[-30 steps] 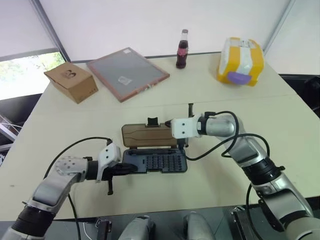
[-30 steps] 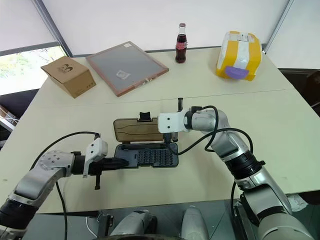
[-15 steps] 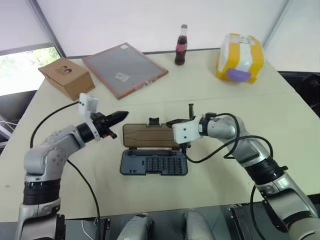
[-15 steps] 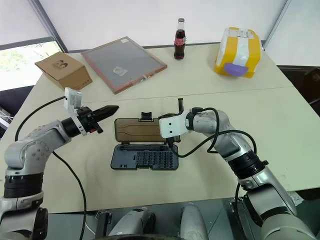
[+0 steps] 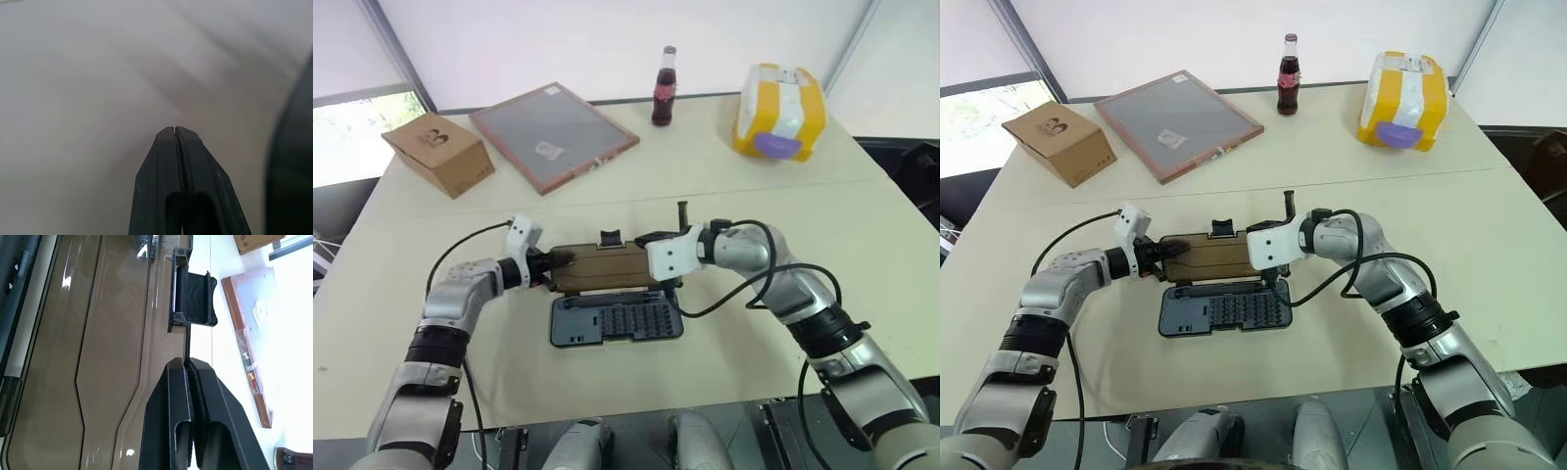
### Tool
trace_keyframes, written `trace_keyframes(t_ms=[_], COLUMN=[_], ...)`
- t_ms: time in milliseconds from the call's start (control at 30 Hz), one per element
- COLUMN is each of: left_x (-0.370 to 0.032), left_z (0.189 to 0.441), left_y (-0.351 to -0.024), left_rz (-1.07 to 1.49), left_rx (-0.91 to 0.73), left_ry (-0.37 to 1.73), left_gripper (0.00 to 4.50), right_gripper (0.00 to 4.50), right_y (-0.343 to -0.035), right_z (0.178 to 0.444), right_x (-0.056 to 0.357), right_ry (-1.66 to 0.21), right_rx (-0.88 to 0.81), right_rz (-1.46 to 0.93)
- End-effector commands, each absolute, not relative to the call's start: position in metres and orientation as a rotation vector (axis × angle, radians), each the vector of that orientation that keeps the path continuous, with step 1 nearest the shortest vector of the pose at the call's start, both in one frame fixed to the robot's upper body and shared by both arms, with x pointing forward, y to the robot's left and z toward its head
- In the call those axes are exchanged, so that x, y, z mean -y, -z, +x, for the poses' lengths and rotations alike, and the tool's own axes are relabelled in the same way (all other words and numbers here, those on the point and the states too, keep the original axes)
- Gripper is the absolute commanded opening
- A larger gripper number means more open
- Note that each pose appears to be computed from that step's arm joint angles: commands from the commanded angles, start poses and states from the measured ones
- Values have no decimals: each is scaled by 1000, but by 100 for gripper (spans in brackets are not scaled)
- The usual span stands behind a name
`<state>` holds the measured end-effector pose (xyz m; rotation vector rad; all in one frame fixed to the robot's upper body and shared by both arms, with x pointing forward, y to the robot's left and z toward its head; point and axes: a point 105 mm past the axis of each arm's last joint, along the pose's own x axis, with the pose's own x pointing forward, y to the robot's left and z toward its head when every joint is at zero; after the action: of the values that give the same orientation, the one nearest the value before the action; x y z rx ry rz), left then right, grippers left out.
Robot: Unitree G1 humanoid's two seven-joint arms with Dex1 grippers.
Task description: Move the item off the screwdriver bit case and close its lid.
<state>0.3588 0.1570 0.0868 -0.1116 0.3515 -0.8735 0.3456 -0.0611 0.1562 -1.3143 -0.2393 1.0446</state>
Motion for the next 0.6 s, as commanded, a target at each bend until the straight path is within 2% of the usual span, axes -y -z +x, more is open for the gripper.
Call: trace_keyframes(t_ms=[33,167,233,267,333,400,500,600], left_x=[-151,-148,-146,-145,-143,-137,-126,-118], left_z=[360,361,358,355,348,338,317,286], left_y=[-104,-111,-116,-118,-125,-133,-140,-135], left_rz=[-154,-196,-190,-188,-190,-184,-132,-5], left_rx=[-296,-277,-274,-274,-283,-292,-336,-418], left_ry=[924,937,973,995,1055,1142,1300,1488], left_gripper=[0,0,0,0,0,0,0,0], right_gripper=[96,301,414,447,447,447,447,447], right_y=[-171,-176,-204,-220,-248,-265,-283,-292], right_z=[344,341,334,329,317,298,275,270], right_x=[58,60,68,72,87,104,116,127], right_ry=[-1017,-1008,-945,-919,-891,-925,-972,-931], right_rx=[286,289,329,333,285,181,104,68], right_rz=[-1307,-1317,-1413,-1422,-1361,-1173,-873,-766])
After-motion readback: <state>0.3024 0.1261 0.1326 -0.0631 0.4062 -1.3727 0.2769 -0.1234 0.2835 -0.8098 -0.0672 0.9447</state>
